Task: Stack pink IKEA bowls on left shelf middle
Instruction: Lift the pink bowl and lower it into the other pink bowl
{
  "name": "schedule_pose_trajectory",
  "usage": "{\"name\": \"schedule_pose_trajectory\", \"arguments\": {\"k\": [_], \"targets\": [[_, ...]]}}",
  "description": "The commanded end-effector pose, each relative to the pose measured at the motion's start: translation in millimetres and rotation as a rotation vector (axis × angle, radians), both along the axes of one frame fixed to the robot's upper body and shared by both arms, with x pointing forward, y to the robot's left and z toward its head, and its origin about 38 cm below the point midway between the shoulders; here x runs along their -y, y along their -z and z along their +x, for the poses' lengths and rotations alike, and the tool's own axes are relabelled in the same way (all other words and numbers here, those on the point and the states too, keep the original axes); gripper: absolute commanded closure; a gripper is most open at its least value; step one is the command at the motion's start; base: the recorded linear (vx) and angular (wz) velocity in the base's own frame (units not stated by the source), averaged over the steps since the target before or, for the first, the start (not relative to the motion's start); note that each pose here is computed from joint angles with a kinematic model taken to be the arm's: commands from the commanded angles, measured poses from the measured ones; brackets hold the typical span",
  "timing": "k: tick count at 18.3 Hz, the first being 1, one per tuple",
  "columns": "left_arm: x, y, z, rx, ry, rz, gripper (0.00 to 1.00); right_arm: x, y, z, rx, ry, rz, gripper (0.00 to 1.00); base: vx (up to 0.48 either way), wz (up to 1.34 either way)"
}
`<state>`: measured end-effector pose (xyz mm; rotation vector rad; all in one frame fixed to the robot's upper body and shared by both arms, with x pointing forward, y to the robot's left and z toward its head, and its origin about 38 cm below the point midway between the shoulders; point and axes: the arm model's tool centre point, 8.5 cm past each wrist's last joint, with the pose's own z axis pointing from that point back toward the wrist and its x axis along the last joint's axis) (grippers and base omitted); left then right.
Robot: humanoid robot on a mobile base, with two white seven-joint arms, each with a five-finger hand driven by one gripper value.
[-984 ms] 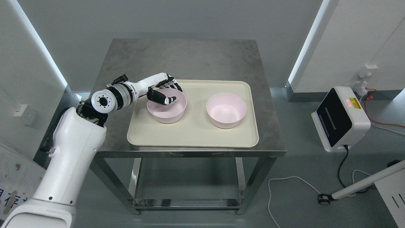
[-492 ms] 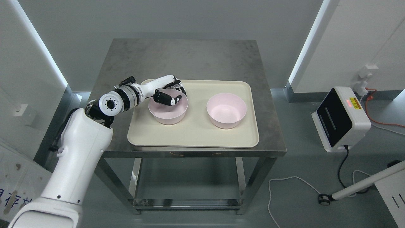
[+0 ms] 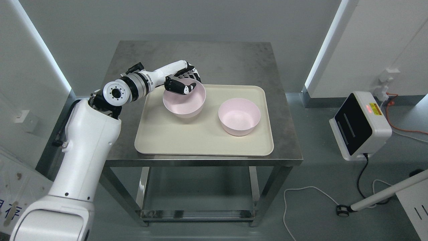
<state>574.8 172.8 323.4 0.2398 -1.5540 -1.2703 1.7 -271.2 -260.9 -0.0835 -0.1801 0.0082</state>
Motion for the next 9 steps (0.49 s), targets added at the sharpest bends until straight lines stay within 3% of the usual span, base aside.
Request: {"name": "schedule_pose_trajectory", "arguments": {"k": [1, 3, 9], "targets": [[41.2, -52.5, -0.7, 0.054, 0.079, -0.065, 1.0, 11.4, -1.1, -0.1, -0.001, 0.001, -0.018, 0.0, 0.0, 0.0], [83.3, -47.8, -8.9, 0.052, 0.173, 0.033, 0.99, 11.4, -1.1, 0.0, 0.001, 0.001, -0.018, 0.0, 0.0, 0.0], [172.7, 21.3, -44.4, -0.021, 0.391, 0.242, 0.99, 11.4, -1.1, 0.0, 0.001, 0.001, -0.018, 0.0, 0.0, 0.0]]}}
